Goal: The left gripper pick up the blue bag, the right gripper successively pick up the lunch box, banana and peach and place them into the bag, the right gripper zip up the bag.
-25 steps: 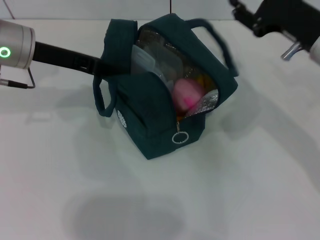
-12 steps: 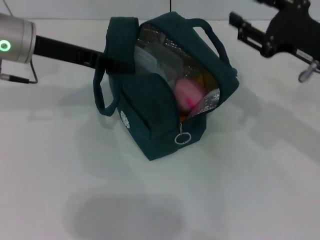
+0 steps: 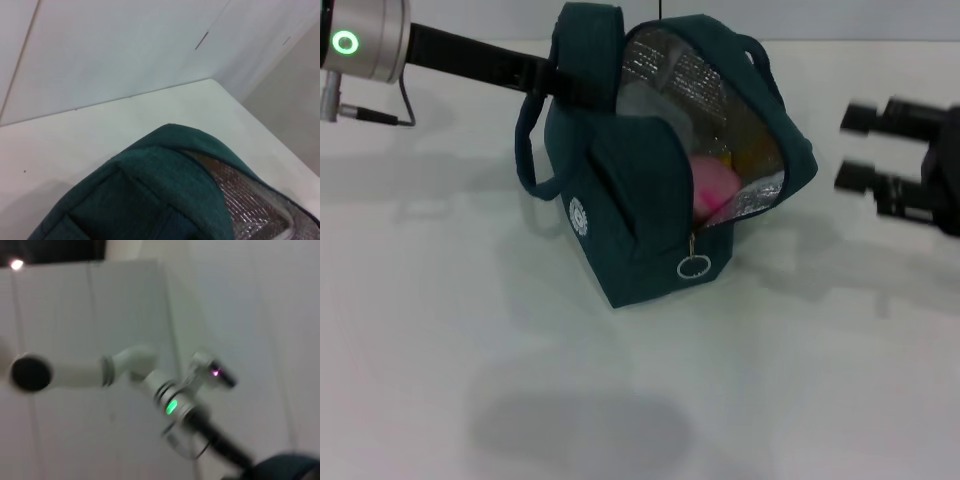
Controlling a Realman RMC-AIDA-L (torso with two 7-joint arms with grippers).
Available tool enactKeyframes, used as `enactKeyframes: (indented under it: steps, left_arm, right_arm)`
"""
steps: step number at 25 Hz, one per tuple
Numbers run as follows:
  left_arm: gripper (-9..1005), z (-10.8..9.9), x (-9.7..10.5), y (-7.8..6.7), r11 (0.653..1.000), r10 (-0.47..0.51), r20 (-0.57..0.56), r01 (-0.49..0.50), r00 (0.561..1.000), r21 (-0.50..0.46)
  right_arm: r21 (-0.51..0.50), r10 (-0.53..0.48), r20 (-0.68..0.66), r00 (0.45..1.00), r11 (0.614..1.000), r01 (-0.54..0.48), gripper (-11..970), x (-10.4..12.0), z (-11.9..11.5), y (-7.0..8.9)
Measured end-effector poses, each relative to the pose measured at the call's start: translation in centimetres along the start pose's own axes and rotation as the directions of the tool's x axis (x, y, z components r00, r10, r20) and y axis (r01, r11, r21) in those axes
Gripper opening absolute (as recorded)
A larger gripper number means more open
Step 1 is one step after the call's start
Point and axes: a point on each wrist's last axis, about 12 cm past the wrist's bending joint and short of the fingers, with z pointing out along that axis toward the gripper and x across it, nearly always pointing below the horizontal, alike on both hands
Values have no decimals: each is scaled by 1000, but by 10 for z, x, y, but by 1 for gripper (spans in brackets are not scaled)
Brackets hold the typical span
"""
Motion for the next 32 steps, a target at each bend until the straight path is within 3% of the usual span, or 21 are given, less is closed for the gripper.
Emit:
enactKeyframes:
  steps: [6, 11, 20, 32]
  left_arm:
    - [47, -1, 2, 1, 1000, -18, -1, 18, 1000, -5]
    - [47, -1, 6, 2, 1000, -26, 1, 26, 1000, -4]
    - [47, 1, 14, 4, 998, -56, 1, 56, 998, 0]
    - [47, -2, 22, 7, 997, -71, 3, 71, 997, -9]
  right_arm:
    - [-136, 66, -206, 976, 986, -96, 604, 23, 10, 12]
    - [-118, 118, -356, 927, 979, -169, 604, 43, 28, 10]
    - [-94, 53, -539, 840, 988, -123, 605, 67, 81, 0]
    - [-87, -31, -545, 838, 996, -20, 605, 55, 101, -15]
